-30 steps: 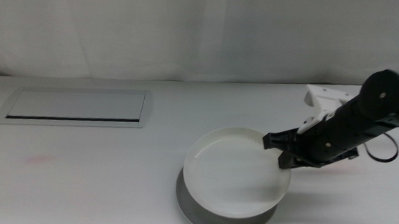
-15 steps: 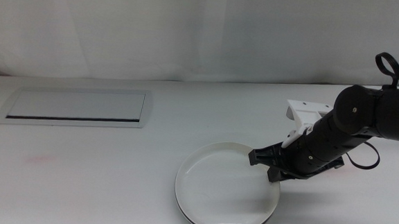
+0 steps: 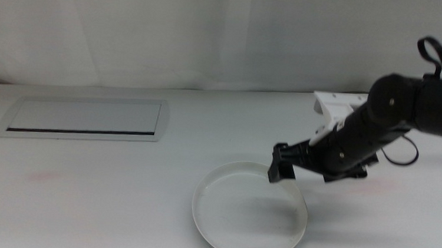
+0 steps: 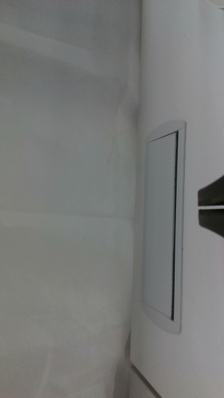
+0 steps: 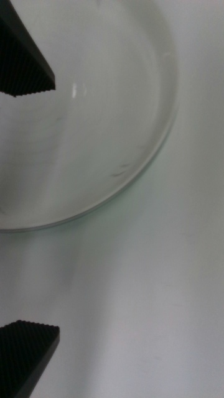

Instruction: Stack the three bowls on top of each other.

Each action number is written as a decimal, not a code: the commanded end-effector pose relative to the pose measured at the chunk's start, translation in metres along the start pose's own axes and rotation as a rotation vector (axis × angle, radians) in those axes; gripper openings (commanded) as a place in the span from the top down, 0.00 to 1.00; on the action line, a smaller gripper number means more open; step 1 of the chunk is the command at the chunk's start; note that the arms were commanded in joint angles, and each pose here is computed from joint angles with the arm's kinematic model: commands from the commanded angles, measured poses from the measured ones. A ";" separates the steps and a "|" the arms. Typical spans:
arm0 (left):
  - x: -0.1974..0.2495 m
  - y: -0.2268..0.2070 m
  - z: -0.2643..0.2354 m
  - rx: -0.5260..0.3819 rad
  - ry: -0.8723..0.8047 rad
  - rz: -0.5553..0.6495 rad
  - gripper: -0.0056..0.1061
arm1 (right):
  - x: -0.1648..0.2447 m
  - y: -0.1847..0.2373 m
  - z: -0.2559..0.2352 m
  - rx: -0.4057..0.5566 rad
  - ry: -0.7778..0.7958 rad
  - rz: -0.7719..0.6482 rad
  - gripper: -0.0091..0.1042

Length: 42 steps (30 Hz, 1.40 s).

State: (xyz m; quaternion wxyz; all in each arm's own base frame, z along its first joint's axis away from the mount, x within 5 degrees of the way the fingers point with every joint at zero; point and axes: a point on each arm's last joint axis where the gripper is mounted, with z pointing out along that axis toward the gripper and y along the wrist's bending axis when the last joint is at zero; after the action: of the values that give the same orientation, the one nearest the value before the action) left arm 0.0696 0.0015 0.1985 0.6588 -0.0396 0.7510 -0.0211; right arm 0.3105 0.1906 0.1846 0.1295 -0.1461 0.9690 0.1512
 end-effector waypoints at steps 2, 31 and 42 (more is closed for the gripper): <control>0.012 0.001 0.001 -0.006 0.031 -0.009 0.98 | -0.012 0.005 -0.011 0.013 -0.014 -0.066 0.01; 0.012 0.001 0.001 -0.005 0.031 0.013 0.98 | 0.018 -0.142 -0.250 0.512 -0.668 0.122 0.94; 0.012 0.001 0.001 -0.005 0.031 0.013 0.98 | 0.128 -0.056 -0.281 0.437 -0.985 -0.094 0.94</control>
State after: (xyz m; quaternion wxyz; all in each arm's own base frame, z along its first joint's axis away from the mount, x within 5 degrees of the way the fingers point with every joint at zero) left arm 0.0696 0.0015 0.1985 0.6589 -0.0325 0.7513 -0.0149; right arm 0.1683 0.0169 0.3947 0.5924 -0.0749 0.8021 -0.0088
